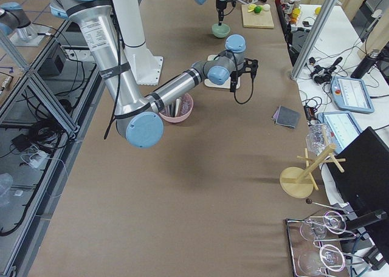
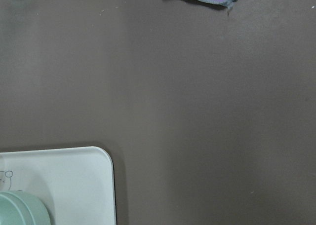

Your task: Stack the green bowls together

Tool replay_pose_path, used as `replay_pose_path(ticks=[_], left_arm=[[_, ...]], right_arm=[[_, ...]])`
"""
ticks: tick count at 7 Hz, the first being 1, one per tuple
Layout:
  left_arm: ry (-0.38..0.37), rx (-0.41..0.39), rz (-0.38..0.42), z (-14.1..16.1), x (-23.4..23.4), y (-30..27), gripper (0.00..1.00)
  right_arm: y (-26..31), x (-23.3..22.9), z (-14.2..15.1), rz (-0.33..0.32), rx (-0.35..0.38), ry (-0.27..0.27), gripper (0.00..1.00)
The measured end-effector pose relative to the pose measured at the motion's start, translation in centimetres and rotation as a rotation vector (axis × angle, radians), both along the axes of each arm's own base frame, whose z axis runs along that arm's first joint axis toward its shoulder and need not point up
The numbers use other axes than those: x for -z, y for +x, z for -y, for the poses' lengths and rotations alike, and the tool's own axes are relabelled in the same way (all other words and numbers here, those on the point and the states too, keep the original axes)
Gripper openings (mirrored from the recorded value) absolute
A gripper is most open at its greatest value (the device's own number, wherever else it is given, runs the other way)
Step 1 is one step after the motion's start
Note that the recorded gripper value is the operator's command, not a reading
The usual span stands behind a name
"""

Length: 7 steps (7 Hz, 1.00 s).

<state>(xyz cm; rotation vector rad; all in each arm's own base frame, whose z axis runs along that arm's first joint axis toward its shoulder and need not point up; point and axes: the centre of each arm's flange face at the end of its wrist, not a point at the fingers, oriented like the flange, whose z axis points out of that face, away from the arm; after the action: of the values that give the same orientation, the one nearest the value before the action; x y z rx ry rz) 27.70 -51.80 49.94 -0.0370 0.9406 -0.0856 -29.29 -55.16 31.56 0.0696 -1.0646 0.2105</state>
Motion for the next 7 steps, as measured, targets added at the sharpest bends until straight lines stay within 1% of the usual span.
replay_pose_path(ticks=[1, 2, 4, 5, 6, 7], left_arm=[[0.004, -0.023, -0.048, 0.8, 2.7, 0.9, 0.0], [0.011, -0.024, -0.089, 2.0, 6.3, 2.0, 0.0], [-0.033, 0.014, -0.183, 3.7, 15.6, 5.7, 0.0], [-0.054, 0.019, -0.22, 3.5, 20.2, 8.7, 0.0], [-0.048, 0.017, -0.24, 2.8, 23.9, 11.9, 0.0], [-0.028, 0.014, -0.248, 2.0, 26.4, 14.6, 0.0]], right_arm=[[0.7, -0.7, 0.1, -0.006, -0.002, 0.0, 1.0], [2.1, -2.3, 0.3, -0.024, 0.004, 0.012, 1.0], [6.3, -6.6, 0.5, -0.063, 0.038, 0.055, 1.0], [7.6, -8.3, 0.6, -0.078, 0.052, 0.068, 1.0], [8.1, -9.4, 0.6, -0.089, 0.061, 0.069, 1.0], [8.4, -10.5, 0.6, -0.099, 0.068, 0.068, 1.0]])
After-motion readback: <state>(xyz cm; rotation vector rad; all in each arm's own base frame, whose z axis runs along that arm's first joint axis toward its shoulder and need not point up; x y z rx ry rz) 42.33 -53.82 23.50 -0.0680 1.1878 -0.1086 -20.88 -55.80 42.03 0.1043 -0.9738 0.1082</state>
